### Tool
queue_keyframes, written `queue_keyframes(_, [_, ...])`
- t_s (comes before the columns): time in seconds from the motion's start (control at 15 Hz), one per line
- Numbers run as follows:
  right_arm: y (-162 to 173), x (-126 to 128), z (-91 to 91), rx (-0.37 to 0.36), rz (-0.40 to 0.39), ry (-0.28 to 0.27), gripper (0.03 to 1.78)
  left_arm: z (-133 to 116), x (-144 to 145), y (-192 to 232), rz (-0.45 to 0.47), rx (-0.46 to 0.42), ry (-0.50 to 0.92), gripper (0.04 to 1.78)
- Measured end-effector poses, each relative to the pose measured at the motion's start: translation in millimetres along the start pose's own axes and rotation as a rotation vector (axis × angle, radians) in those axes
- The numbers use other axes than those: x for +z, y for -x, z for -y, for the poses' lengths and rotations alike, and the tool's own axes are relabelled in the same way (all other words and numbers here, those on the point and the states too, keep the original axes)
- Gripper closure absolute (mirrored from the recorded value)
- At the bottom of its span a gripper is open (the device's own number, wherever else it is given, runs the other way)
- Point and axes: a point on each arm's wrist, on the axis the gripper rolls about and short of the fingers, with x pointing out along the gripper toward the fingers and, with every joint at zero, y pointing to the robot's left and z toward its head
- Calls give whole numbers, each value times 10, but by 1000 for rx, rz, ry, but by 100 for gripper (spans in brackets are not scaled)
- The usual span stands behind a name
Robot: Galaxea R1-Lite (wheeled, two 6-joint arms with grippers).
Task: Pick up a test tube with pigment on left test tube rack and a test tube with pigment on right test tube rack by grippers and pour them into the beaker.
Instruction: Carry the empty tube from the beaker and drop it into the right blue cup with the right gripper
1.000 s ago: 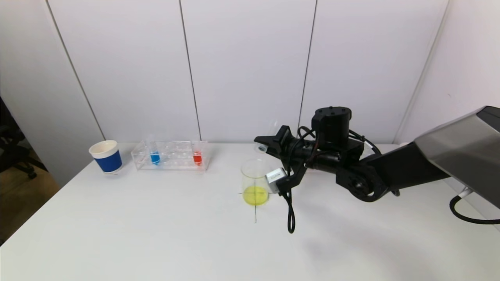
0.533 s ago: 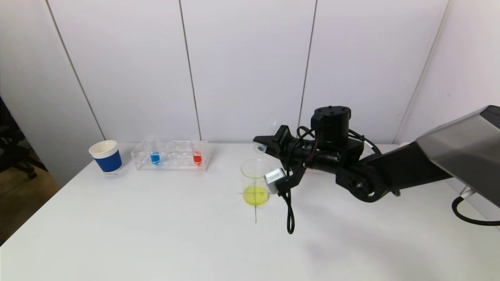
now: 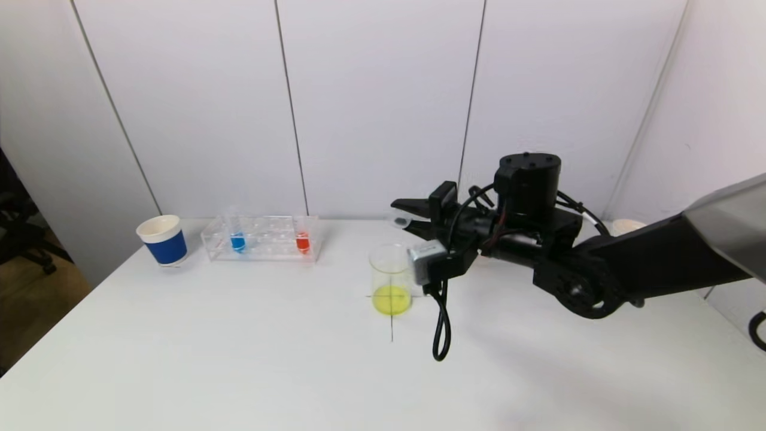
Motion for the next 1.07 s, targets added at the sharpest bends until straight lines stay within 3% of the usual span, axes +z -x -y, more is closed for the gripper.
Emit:
queue_keyframes(0.27, [147, 61, 256, -67, -15, -155, 135, 0, 0, 0, 0, 0, 0, 6])
queue_keyframes(0.47, [227, 56, 518, -157, -76, -258, 135, 0, 0, 0, 0, 0, 0, 6])
queue_keyframes(0.8, [357, 15, 860, -320, -203, -530, 135, 0, 0, 0, 0, 0, 0, 6])
queue_keyframes(1.07, [528, -60, 1010, -389, -264, -696, 135, 0, 1, 0, 0, 0, 0, 6])
